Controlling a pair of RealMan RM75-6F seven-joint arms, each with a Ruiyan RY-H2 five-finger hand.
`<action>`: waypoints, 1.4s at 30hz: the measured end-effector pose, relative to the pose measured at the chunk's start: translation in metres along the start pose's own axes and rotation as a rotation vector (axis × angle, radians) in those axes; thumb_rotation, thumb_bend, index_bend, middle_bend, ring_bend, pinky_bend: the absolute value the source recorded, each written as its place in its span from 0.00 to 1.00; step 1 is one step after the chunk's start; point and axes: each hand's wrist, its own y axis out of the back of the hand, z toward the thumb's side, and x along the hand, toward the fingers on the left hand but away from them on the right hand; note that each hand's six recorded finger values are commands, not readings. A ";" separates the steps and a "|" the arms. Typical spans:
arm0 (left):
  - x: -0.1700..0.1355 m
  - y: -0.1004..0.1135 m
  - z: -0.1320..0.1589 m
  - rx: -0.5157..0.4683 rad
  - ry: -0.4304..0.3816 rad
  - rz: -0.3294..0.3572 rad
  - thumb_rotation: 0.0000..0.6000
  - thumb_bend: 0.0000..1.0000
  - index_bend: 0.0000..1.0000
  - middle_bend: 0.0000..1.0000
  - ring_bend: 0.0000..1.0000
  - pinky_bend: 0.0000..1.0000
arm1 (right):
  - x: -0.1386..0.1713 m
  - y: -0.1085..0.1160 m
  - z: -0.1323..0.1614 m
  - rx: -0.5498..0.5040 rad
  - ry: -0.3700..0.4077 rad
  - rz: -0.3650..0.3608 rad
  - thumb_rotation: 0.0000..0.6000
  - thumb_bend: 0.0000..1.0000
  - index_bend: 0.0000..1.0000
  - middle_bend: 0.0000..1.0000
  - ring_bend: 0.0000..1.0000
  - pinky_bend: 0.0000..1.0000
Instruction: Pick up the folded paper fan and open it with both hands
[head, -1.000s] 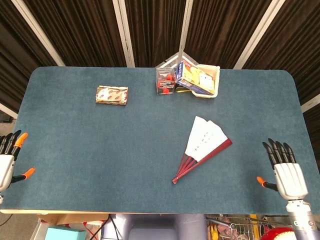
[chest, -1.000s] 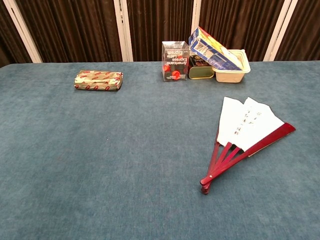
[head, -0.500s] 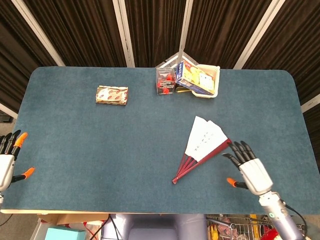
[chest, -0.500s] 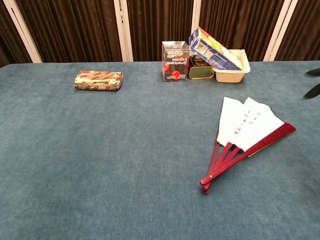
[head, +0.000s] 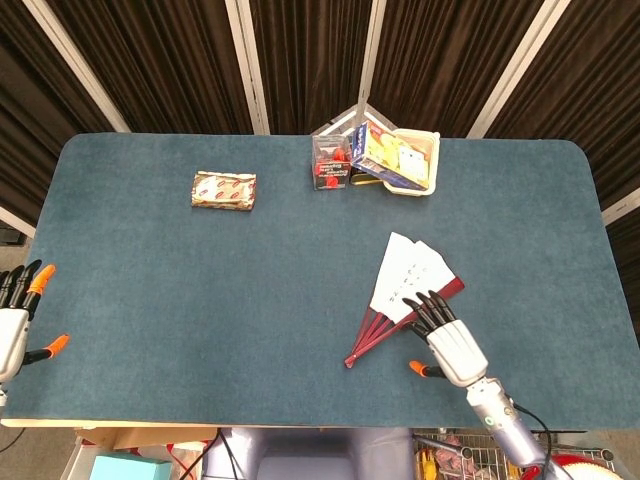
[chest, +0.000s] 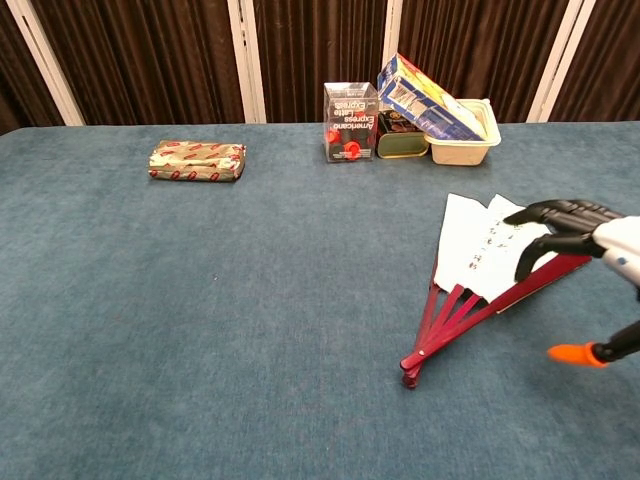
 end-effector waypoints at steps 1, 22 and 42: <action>0.000 0.000 0.000 -0.001 0.001 0.000 1.00 0.00 0.00 0.00 0.00 0.00 | -0.002 -0.004 0.001 -0.003 -0.002 0.001 1.00 0.13 0.46 0.17 0.03 0.00; 0.002 -0.001 0.000 -0.005 0.005 -0.009 1.00 0.00 0.00 0.00 0.00 0.00 | -0.030 -0.041 0.005 -0.041 -0.039 -0.003 1.00 0.26 0.47 0.18 0.03 0.00; 0.004 -0.002 -0.002 -0.012 0.010 -0.015 1.00 0.00 0.00 0.00 0.00 0.00 | -0.043 -0.059 0.013 -0.066 -0.043 0.004 1.00 0.47 0.57 0.21 0.03 0.00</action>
